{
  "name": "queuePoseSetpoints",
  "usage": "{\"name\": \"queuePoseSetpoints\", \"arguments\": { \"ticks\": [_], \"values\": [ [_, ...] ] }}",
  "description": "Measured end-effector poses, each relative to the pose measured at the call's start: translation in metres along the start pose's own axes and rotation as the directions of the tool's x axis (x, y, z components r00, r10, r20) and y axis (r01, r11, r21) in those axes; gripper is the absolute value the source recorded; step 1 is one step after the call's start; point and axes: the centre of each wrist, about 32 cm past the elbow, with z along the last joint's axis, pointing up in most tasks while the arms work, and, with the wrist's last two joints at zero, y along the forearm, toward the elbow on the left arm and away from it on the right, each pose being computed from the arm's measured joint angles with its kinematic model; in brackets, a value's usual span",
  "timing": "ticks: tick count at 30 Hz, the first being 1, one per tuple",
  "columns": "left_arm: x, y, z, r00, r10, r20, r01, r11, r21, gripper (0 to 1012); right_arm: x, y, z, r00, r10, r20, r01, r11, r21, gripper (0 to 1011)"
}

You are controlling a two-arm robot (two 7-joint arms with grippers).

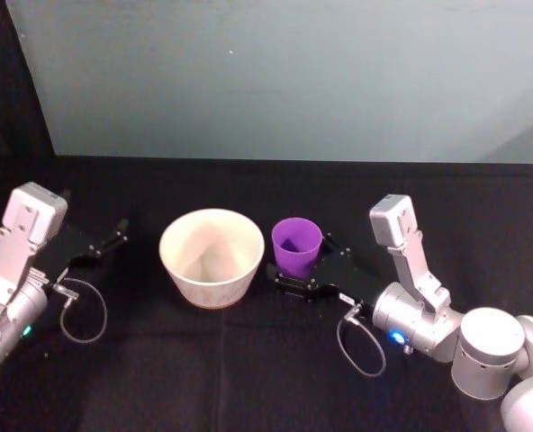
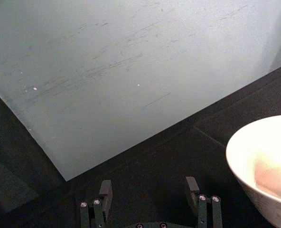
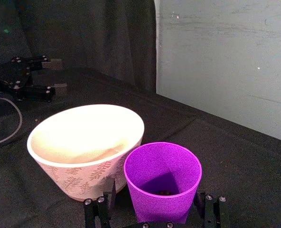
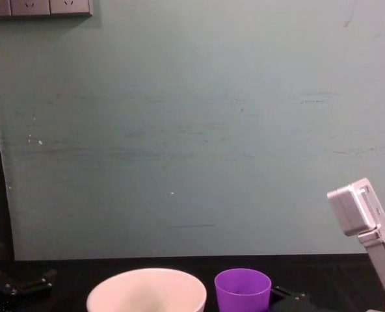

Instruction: Pick up the cup and pour the mung beans from the cup into the bowl.

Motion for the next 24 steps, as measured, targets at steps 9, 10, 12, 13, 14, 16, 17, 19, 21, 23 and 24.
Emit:
{"name": "queuePoseSetpoints", "arguments": {
  "ticks": [9, 10, 12, 13, 14, 16, 17, 19, 21, 23, 24],
  "values": [
    [0.0000, 0.0000, 0.0000, 1.0000, 0.000, 0.000, 0.000, 1.0000, 0.000, 1011, 0.000, 0.001, -0.001, 1.000, -0.007, -0.002, 0.007, 1.000, -0.011, 931],
    [0.0000, 0.0000, 0.0000, 1.0000, 0.000, 0.000, 0.000, 1.0000, 0.000, 1011, 0.000, 0.001, -0.001, 1.000, -0.008, -0.001, 0.008, 1.000, -0.012, 909],
    [0.0000, 0.0000, 0.0000, 1.0000, 0.000, 0.000, 0.000, 1.0000, 0.000, 1011, -0.001, 0.001, 0.001, 1.000, -0.008, 0.001, 0.008, 1.000, -0.006, 854],
    [0.0000, 0.0000, 0.0000, 1.0000, 0.000, 0.000, 0.000, 1.0000, 0.000, 1011, -0.001, 0.000, 0.002, 1.000, -0.008, 0.003, 0.008, 1.000, -0.004, 840],
    [0.0000, 0.0000, 0.0000, 1.0000, 0.000, 0.000, 0.000, 1.0000, 0.000, 1011, -0.002, -0.002, 0.004, 1.000, -0.012, 0.007, 0.012, 1.000, 0.001, 790],
    [0.0000, 0.0000, 0.0000, 1.0000, 0.000, 0.000, 0.000, 1.0000, 0.000, 1011, -0.002, -0.003, 0.008, 1.000, -0.015, 0.012, 0.015, 1.000, 0.010, 760],
    [0.0000, 0.0000, 0.0000, 1.0000, 0.000, 0.000, 0.000, 1.0000, 0.000, 1011, -0.002, -0.005, 0.009, 1.000, -0.017, 0.013, 0.017, 1.000, 0.014, 743],
    [0.0000, 0.0000, 0.0000, 1.0000, 0.000, 0.000, 0.000, 1.0000, 0.000, 1011, -0.002, -0.010, 0.017, 0.999, -0.027, 0.026, 0.026, 0.999, 0.034, 737],
    [0.0000, 0.0000, 0.0000, 1.0000, 0.000, 0.000, 0.000, 1.0000, 0.000, 1011, -0.002, -0.011, 0.020, 0.999, -0.030, 0.028, 0.029, 0.999, 0.039, 733],
    [0.0000, 0.0000, 0.0000, 1.0000, 0.000, 0.000, 0.000, 1.0000, 0.000, 1012, -0.002, -0.014, 0.026, 0.999, -0.039, 0.036, 0.037, 0.998, 0.051, 726],
    [0.0000, 0.0000, 0.0000, 1.0000, 0.000, 0.000, 0.000, 1.0000, 0.000, 1011, -0.002, -0.017, 0.031, 0.998, -0.044, 0.040, 0.042, 0.998, 0.057, 726]
  ]
}}
